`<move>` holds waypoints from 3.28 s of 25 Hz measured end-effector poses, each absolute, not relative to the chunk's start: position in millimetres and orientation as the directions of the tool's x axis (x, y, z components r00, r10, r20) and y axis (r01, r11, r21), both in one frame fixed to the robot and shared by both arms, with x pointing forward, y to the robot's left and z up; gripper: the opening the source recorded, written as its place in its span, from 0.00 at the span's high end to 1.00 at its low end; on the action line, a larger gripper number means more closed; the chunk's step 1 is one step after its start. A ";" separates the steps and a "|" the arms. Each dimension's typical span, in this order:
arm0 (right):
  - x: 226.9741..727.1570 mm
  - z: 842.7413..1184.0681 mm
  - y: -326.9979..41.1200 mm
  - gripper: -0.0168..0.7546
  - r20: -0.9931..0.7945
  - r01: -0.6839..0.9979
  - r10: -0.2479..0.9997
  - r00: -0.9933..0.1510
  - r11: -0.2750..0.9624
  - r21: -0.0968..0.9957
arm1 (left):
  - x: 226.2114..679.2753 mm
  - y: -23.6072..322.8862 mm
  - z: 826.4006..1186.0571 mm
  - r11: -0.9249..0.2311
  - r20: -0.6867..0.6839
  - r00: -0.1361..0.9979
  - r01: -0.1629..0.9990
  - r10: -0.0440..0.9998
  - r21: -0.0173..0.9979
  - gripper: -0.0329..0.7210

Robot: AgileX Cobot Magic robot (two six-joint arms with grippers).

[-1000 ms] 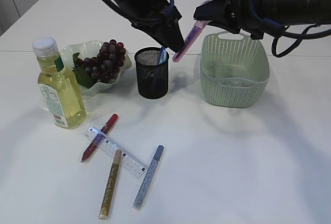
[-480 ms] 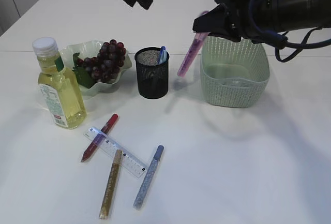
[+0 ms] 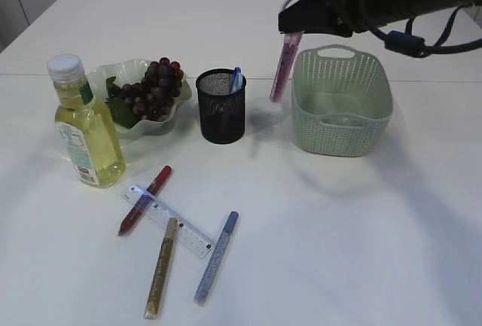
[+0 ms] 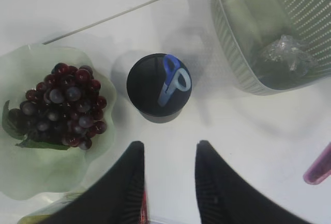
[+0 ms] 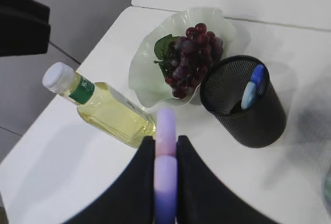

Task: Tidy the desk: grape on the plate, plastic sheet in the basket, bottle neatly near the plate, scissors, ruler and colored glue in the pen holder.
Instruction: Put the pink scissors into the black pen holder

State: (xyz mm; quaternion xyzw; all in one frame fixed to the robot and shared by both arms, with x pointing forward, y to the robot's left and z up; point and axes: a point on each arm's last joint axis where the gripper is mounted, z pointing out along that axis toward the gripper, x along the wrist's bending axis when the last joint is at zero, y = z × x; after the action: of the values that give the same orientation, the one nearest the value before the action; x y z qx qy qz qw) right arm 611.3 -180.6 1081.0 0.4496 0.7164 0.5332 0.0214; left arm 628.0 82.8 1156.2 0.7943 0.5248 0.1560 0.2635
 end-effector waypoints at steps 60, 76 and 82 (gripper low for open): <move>717.1 1016.4 -70.8 0.86 0.004 0.311 0.792 -0.610 0.235 0.921 | 623.4 121.8 1195.2 -0.391 0.304 0.249 0.650 0.920 0.651 0.63; 706.5 1010.9 -62.9 0.58 0.050 0.350 0.703 -0.709 0.289 0.891 | 623.4 121.8 1195.2 -0.391 0.304 0.249 0.650 0.920 0.651 0.64; 694.2 1020.3 -63.4 0.58 0.046 0.366 0.646 -0.762 0.370 0.854 | 623.3 121.6 1195.2 -0.391 0.302 0.250 0.650 0.920 0.651 0.64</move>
State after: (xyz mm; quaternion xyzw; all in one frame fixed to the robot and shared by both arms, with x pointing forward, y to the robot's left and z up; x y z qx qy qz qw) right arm 694.2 -63.4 1020.3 0.3109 0.8139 0.4674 0.1501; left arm 623.3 121.6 1195.2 0.7643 0.5136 0.3335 0.2020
